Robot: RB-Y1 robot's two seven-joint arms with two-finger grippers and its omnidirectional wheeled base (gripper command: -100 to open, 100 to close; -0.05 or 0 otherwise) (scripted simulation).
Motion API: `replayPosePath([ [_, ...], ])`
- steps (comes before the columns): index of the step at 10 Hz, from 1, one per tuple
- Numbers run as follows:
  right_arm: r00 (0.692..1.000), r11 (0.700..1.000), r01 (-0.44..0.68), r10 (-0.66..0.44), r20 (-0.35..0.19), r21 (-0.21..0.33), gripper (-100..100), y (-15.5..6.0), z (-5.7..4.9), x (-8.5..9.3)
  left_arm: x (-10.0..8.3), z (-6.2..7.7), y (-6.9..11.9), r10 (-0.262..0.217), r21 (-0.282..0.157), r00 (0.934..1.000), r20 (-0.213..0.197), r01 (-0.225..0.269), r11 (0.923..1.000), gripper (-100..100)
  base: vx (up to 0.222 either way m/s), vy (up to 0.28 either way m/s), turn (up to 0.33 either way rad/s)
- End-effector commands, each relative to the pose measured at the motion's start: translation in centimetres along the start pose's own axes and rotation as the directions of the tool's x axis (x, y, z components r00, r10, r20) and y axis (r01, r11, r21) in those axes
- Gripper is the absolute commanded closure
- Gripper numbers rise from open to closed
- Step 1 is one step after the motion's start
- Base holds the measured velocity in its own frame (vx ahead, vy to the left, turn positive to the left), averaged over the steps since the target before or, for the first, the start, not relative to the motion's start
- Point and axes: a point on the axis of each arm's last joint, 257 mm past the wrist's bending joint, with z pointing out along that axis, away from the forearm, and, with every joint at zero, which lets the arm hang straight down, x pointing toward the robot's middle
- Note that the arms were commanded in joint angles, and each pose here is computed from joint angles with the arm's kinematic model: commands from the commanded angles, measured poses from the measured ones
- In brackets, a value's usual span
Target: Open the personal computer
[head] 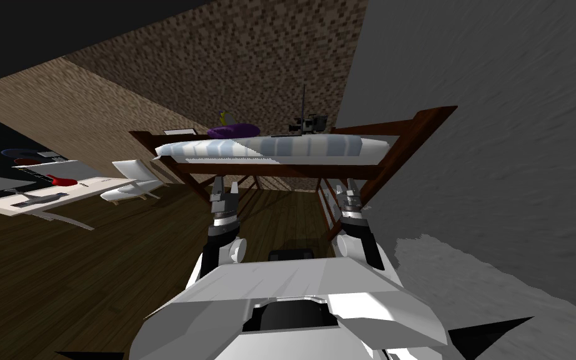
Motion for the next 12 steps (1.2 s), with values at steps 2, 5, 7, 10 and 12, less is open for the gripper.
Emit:
replayPosePath([
  [2,1.000,1.000,0.000,0.000,0.000,0.000,0,0.0,0.0,0.0,0.0,0.0,0.0,0.000,0.000,1.0000,0.000,0.000,1.0000,0,0.000,0.000,0.000],
  [5,1.000,1.000,0.000,0.000,0.000,0.000,0,0.0,0.0,0.0,0.0,0.0,0.0,0.000,0.000,1.0000,0.000,0.000,1.0000,0,0.000,0.000,0.000],
  [7,1.000,1.000,0.000,0.000,0.000,0.000,0,0.0,0.0,0.0,0.0,0.0,0.0,0.000,0.000,1.0000,0.000,0.000,1.0000,0,0.000,0.000,0.000],
  [10,0.999,1.000,0.015,-0.015,-0.044,-0.002,-100,0.0,0.0,0.8,0.0,0.0,0.0,0.000,0.000,1.0000,0.000,0.000,1.0000,0,-0.022,0.005,0.005],
  [12,0.993,1.000,0.028,-0.029,-0.114,-0.006,-100,0.0,0.0,2.2,0.0,0.0,0.0,0.000,0.000,1.0000,0.000,0.000,1.0000,0,-0.156,0.021,0.029],
])
